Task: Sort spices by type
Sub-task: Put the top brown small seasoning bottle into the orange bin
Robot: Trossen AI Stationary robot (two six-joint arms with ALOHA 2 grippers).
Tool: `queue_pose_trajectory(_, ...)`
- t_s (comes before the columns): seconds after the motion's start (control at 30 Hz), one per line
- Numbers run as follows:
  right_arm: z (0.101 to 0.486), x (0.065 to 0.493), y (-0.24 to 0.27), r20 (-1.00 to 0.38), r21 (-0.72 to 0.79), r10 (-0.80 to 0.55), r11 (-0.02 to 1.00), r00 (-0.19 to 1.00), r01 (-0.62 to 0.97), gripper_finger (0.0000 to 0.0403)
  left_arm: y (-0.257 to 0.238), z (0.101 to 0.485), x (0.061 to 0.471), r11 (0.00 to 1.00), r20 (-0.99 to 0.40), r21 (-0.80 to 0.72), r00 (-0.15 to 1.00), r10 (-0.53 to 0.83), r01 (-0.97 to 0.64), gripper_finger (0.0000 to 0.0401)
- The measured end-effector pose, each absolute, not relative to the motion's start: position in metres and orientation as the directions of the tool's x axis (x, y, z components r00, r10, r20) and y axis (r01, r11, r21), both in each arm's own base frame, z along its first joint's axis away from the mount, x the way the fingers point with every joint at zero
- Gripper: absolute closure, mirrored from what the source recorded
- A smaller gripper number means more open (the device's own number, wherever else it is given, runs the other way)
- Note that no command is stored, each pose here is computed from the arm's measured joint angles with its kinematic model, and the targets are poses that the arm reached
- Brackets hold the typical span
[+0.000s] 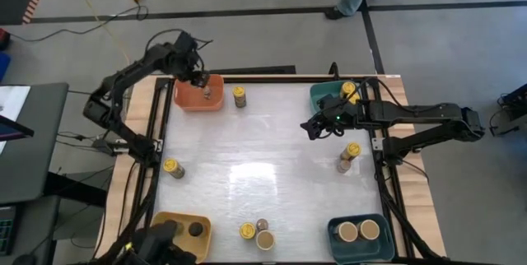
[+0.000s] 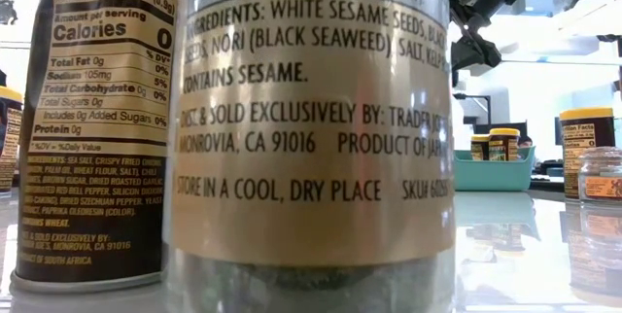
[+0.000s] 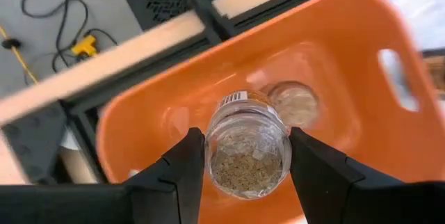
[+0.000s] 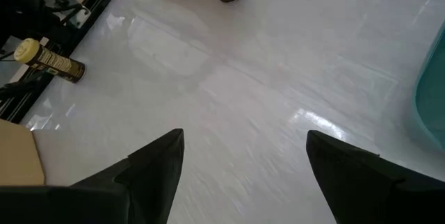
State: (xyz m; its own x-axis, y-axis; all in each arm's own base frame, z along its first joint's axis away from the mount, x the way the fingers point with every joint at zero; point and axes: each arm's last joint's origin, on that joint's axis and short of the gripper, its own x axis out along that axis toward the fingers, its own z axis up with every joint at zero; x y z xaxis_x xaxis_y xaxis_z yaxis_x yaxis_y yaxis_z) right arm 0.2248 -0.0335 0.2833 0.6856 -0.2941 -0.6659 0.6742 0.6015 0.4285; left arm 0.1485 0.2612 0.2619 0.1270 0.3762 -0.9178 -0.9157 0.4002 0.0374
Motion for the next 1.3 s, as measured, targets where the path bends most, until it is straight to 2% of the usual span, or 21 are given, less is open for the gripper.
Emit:
queue_pose_trajectory(0.23, 0.283, 0.225, -0.034, -0.668, 0.426, -0.294, 0.602, 0.684, 0.675, 0.0072, 0.262, 0.219, 0.148, 0.301, -0.953, 0.021, 0.072, 0.295, -0.953, 0.0227)
queue_pose_trajectory(0.47, 0.283, 0.225, -0.031, -0.671, 0.424, -0.286, 0.609, 0.684, 0.67, 0.0072, 0.272, 0.202, 0.159, 0.248, -0.942, 0.0, 0.083, 0.325, -0.969, 0.0227)
queue_pose_trajectory(0.57, 0.283, 0.225, -0.03, -0.671, 0.425, -0.282, 0.611, 0.685, 0.668, 0.0072, 0.273, 0.197, 0.163, 0.226, -0.941, 0.029, 0.05, 0.336, -0.974, 0.0227)
queue_pose_trajectory(0.9, 0.283, 0.225, -0.03, -0.671, 0.426, -0.279, 0.612, 0.687, 0.666, 0.0072, 0.273, 0.196, 0.177, 0.236, -0.91, 0.074, 0.031, 0.412, -0.969, 0.0217)
queue_pose_trajectory(1.03, 0.283, 0.225, -0.03, -0.671, 0.426, -0.279, 0.613, 0.687, 0.666, 0.0072, 0.274, 0.195, 0.176, 0.201, -0.91, 0.059, 0.03, 0.413, -0.978, 0.0208)
queue_pose_trajectory(1.3, 0.283, 0.225, -0.03, -0.671, 0.427, -0.278, 0.613, 0.687, 0.665, 0.0072, 0.274, 0.195, 0.176, 0.218, -0.91, 0.067, 0.03, 0.413, -0.974, 0.0204)
